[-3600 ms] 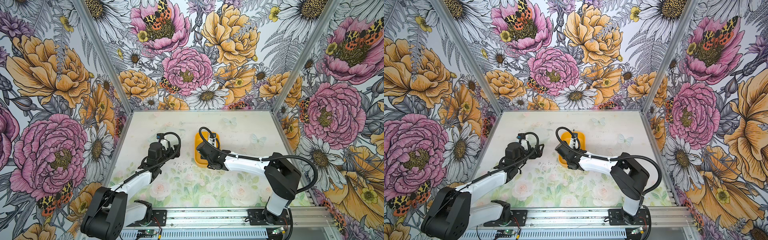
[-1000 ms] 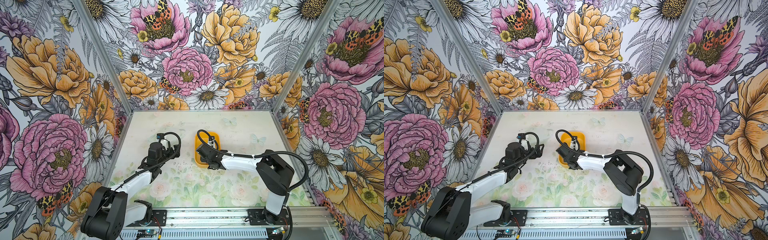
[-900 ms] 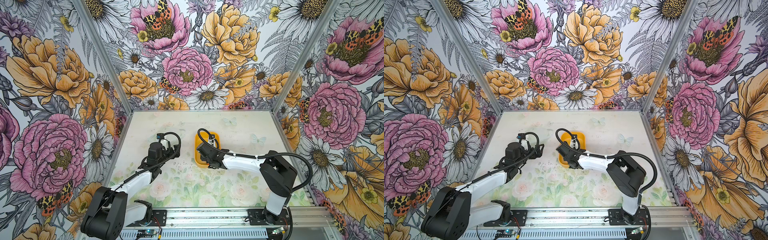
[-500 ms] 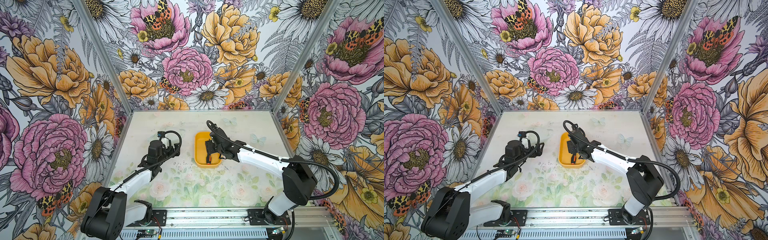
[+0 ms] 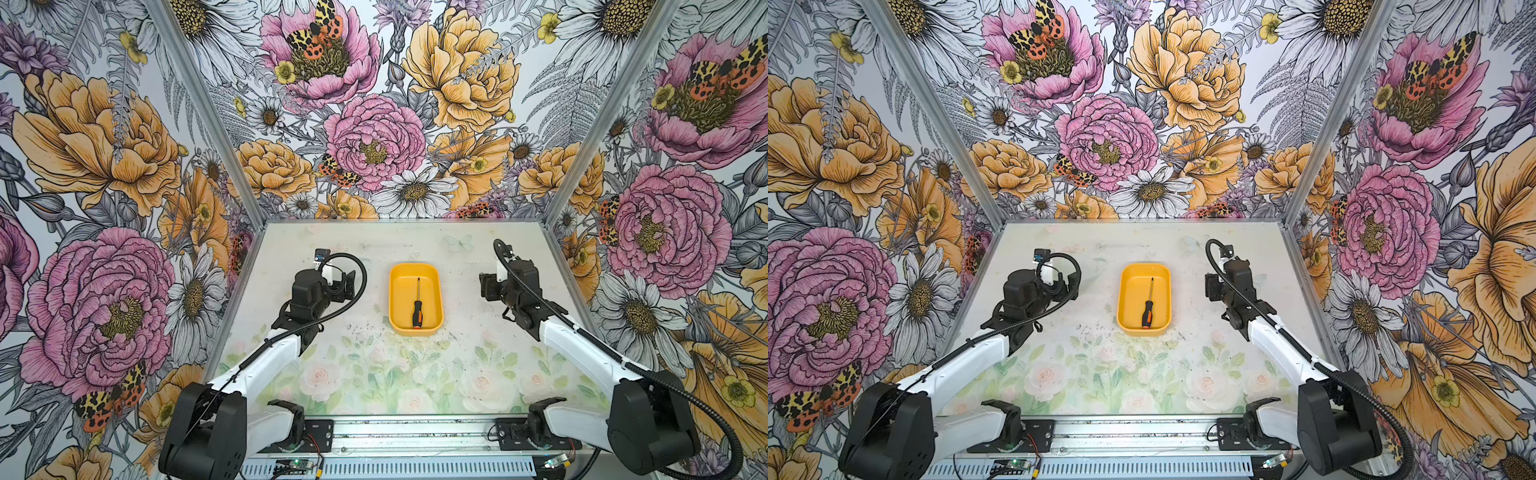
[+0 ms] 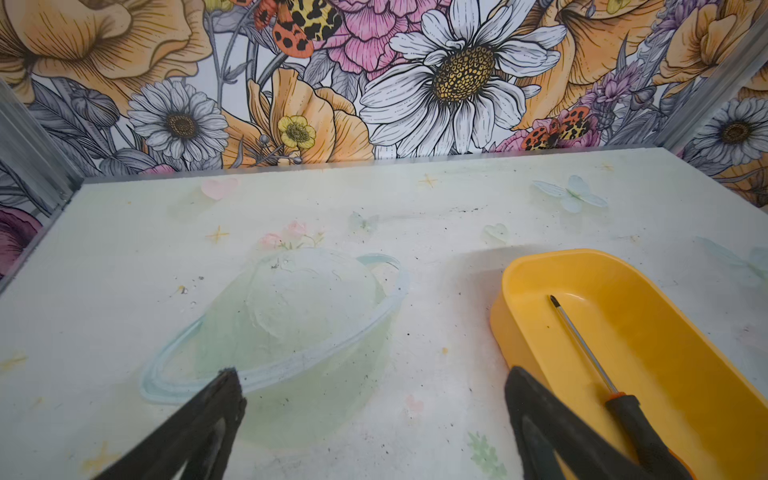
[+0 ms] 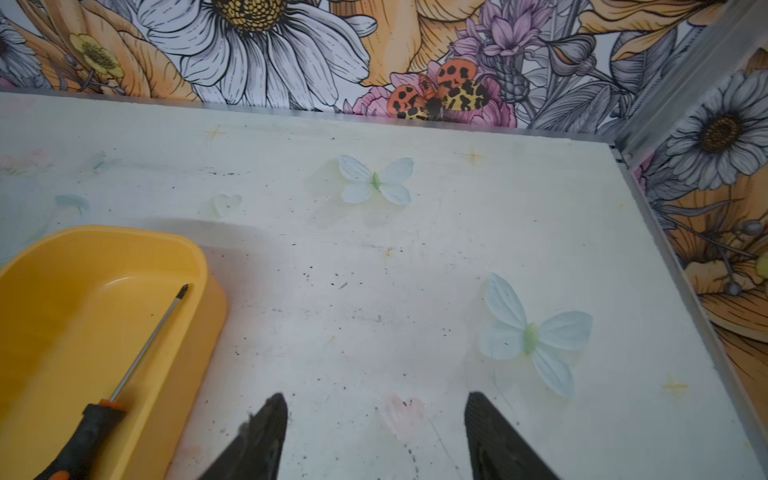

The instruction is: Put the screwdriver in the bin

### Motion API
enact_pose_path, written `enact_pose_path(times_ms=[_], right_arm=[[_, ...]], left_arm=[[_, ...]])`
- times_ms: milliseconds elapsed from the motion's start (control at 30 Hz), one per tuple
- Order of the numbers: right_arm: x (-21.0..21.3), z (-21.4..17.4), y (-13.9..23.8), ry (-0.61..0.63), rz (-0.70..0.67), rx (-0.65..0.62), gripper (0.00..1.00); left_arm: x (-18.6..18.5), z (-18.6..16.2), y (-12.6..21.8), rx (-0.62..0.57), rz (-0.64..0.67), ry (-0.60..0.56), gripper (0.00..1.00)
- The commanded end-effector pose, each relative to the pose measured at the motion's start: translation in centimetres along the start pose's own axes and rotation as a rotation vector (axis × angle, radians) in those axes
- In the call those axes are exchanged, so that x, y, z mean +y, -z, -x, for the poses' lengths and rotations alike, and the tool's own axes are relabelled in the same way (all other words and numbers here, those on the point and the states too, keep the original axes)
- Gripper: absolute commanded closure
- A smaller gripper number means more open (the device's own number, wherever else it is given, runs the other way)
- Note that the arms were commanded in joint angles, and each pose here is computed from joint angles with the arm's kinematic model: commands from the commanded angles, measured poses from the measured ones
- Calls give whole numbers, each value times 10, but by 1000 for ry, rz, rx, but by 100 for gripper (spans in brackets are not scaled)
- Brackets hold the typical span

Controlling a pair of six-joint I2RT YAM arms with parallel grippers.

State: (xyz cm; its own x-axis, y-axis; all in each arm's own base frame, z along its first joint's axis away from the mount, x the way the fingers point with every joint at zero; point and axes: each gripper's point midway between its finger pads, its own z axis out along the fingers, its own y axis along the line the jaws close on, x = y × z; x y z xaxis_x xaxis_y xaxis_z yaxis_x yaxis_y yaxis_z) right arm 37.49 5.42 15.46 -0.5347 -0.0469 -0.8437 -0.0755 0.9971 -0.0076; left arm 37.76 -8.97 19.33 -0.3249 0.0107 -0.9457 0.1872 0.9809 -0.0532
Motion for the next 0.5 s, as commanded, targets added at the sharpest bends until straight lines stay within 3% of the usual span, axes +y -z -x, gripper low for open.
enact_pose_path(times_ms=[0,233,467], right_arm=[[-35,19,0,-42,-92,-141,31],[-73,-1,-7,-35,-246,-221,31],[-67,-9,-16,-22,-192,-291,31]], left_arm=[[29,16,-1,-73,87,-44,1],[61,15,-10,-74,137,-15,1],[90,7,-3,-169,166,39,1]])
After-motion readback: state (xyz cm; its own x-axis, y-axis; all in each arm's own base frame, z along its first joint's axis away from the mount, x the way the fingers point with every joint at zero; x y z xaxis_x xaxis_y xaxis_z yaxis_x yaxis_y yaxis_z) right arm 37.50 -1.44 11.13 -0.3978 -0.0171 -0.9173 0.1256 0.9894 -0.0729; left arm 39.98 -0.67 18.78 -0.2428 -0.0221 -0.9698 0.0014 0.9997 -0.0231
